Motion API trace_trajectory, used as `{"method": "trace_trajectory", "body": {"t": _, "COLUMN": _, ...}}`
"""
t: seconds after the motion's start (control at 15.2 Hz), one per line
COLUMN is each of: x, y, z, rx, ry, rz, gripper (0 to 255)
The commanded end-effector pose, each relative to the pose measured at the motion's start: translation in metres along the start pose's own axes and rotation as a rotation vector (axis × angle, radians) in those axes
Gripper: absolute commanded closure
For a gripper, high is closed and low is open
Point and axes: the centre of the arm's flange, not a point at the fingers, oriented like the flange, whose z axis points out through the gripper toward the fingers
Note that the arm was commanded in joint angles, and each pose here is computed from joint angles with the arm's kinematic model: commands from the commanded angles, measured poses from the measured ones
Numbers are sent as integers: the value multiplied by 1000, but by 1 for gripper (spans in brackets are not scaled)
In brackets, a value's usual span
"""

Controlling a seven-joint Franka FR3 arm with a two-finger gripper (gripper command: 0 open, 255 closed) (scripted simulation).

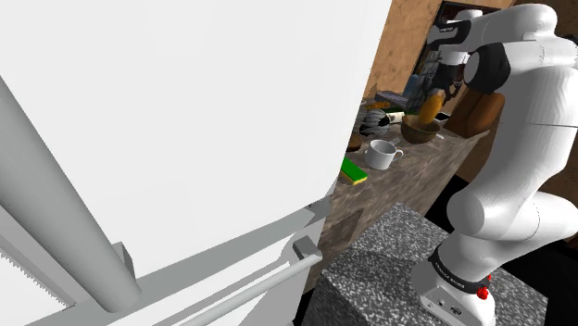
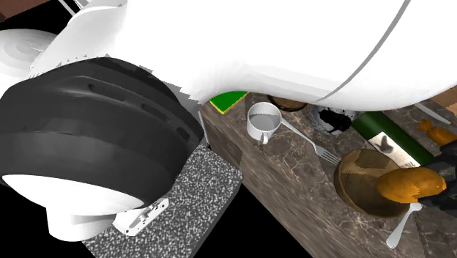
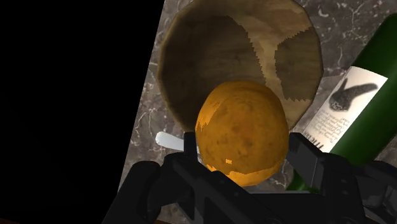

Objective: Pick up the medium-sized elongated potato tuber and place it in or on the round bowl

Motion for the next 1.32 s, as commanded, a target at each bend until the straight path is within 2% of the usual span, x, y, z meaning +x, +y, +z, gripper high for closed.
{"method": "trace_trajectory", "body": {"t": 0.0, "x": 0, "y": -1, "z": 10, "rx": 0, "ry": 1, "rz": 0, "gripper": 255}}
{"method": "trace_trajectory", "body": {"t": 0.53, "x": 0, "y": -4, "z": 52, "rx": 0, "ry": 1, "rz": 0, "gripper": 255}}
{"method": "trace_trajectory", "body": {"t": 1.06, "x": 0, "y": -5, "z": 54, "rx": 0, "ry": 1, "rz": 0, "gripper": 255}}
{"method": "trace_trajectory", "body": {"t": 1.12, "x": 0, "y": -5, "z": 54, "rx": 0, "ry": 1, "rz": 0, "gripper": 0}}
{"method": "trace_trajectory", "body": {"t": 1.25, "x": 0, "y": -5, "z": 54, "rx": 0, "ry": 1, "rz": 0, "gripper": 0}}
